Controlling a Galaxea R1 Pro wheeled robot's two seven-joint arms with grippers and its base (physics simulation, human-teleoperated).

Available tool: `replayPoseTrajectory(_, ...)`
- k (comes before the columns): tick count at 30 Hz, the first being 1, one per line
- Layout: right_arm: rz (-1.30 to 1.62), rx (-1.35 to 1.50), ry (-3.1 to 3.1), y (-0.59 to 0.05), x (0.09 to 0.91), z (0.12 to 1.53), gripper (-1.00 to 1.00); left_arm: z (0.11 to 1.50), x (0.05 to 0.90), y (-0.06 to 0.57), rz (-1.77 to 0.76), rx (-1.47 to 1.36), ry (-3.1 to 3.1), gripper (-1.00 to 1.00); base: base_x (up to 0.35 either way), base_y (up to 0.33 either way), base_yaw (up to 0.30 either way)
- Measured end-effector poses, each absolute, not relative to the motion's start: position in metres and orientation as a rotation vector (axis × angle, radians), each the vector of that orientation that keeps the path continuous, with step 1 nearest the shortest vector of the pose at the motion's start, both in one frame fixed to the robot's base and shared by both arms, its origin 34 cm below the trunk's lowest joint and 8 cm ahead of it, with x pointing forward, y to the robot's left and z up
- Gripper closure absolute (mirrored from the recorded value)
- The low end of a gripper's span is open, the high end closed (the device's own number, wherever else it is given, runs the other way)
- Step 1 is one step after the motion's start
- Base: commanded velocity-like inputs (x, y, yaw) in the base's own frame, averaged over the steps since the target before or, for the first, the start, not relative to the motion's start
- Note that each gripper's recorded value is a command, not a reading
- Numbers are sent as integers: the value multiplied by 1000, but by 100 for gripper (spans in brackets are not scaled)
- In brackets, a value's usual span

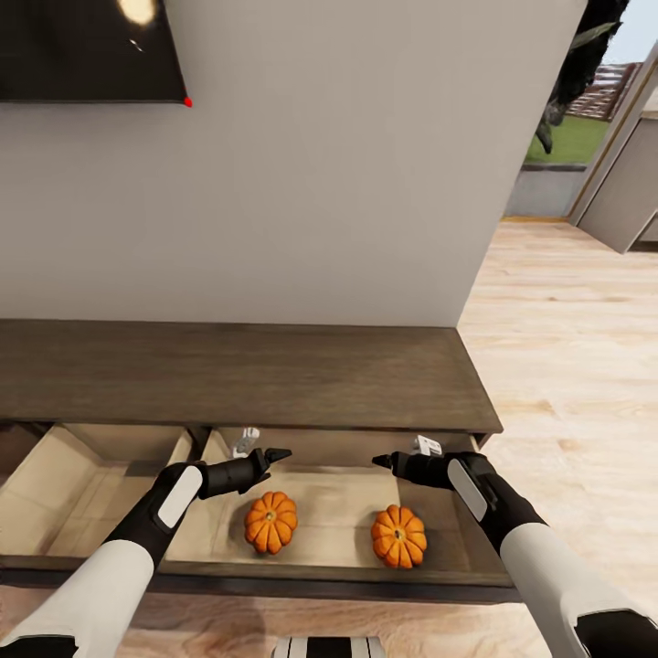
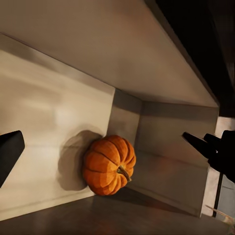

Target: Place each of the two pumpkins and all three candles from the living room inside a cabinet in the living room (use any cabinet), then make sure every cabinet is closed, and position the cauldron so it is next to a table in the living room.

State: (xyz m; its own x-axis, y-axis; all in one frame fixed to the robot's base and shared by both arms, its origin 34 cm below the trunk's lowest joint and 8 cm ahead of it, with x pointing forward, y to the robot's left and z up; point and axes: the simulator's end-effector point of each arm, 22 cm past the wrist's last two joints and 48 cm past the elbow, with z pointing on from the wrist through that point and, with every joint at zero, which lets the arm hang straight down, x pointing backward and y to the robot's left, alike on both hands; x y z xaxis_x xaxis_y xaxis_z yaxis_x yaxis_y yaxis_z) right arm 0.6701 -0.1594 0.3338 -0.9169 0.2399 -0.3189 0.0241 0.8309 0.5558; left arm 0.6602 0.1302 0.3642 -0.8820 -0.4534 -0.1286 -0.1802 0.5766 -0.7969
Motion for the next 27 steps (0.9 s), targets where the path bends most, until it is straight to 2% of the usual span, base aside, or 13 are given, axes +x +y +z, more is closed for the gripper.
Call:
replayPoseTrajectory(15,790,218,2662,-162,666,346,-100,386,665,131,-1218,-525,2487,-100,-21,0,0)
replayPoseTrajectory(23,790,218,2663,-162,666,346,-100,402,668,132,-1316,-507,2416,-100,-254,80,0)
replayPoseTrajectory(27,794,217,2663,-161,665,346,-100,403,669,132,-1320,-504,2412,-100,-83,18,0)
